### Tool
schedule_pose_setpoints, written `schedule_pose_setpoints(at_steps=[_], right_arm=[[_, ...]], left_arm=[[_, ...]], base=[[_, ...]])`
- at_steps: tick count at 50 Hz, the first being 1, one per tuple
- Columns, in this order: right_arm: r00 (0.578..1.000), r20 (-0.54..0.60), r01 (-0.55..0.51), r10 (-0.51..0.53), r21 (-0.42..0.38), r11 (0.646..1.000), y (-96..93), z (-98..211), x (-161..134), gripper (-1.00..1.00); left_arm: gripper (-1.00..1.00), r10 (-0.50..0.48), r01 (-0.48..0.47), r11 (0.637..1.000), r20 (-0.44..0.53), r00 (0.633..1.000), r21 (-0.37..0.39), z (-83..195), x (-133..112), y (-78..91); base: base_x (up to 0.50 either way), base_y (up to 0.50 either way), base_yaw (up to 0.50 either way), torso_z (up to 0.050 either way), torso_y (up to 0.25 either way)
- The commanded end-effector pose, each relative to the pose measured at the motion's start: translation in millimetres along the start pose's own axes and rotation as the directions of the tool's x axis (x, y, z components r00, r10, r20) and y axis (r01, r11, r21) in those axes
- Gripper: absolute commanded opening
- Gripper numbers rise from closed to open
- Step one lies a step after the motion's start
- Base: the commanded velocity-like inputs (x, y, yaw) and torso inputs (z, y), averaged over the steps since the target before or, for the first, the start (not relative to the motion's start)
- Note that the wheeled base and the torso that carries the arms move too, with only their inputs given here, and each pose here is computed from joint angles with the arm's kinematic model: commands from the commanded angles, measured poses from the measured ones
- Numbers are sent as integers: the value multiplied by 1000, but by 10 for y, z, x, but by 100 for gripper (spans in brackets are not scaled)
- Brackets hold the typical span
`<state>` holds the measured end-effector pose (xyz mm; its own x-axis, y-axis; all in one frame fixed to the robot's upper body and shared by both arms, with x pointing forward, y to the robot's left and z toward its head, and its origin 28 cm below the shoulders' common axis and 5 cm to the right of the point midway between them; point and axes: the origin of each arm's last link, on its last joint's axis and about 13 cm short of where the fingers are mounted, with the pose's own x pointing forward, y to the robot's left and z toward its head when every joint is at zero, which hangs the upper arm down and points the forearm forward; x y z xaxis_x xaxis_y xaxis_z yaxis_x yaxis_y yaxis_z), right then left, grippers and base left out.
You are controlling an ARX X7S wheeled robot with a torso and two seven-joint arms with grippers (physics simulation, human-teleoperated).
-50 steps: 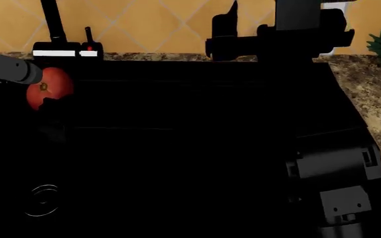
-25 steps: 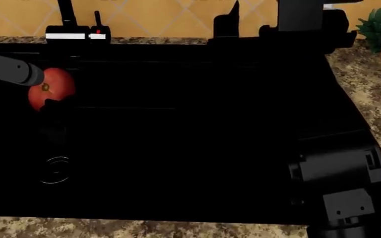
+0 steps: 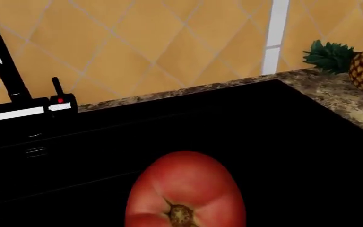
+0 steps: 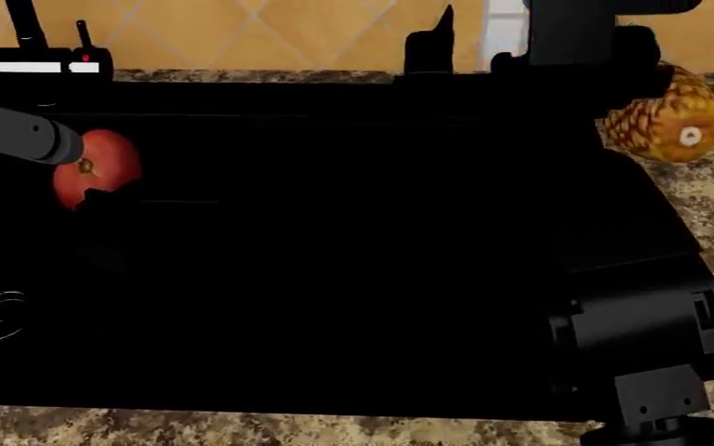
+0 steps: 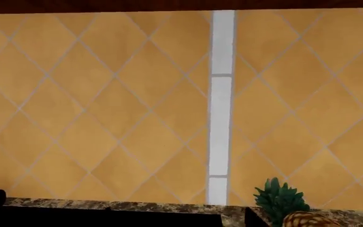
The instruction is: Pick the tomato from the sink and place it on the plate located on the counter
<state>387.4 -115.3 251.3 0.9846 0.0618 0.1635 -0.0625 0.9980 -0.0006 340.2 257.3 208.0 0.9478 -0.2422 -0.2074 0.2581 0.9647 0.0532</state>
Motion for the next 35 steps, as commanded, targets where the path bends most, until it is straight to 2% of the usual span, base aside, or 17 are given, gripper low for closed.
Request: schedule_pose_setpoints(at_steps=[1, 16, 35], right_arm=[[1000, 0, 4, -4, 5, 1000, -12, 9, -22, 100], [1000, -3, 7, -7, 6, 1000, -21, 6, -41, 100], [1000, 7, 11, -11, 8, 1000, -28, 62, -70, 100]], left_arm=[[-100, 0, 0, 1000, 6, 1000, -16, 16, -14, -17], [-100, -2, 2, 1000, -10, 1000, -23, -1, -16, -18], [-100, -2, 2, 1000, -14, 1000, 15, 3, -39, -26]], base=[[0, -500, 0, 0, 0], [0, -500, 0, 0, 0], [0, -500, 0, 0, 0]])
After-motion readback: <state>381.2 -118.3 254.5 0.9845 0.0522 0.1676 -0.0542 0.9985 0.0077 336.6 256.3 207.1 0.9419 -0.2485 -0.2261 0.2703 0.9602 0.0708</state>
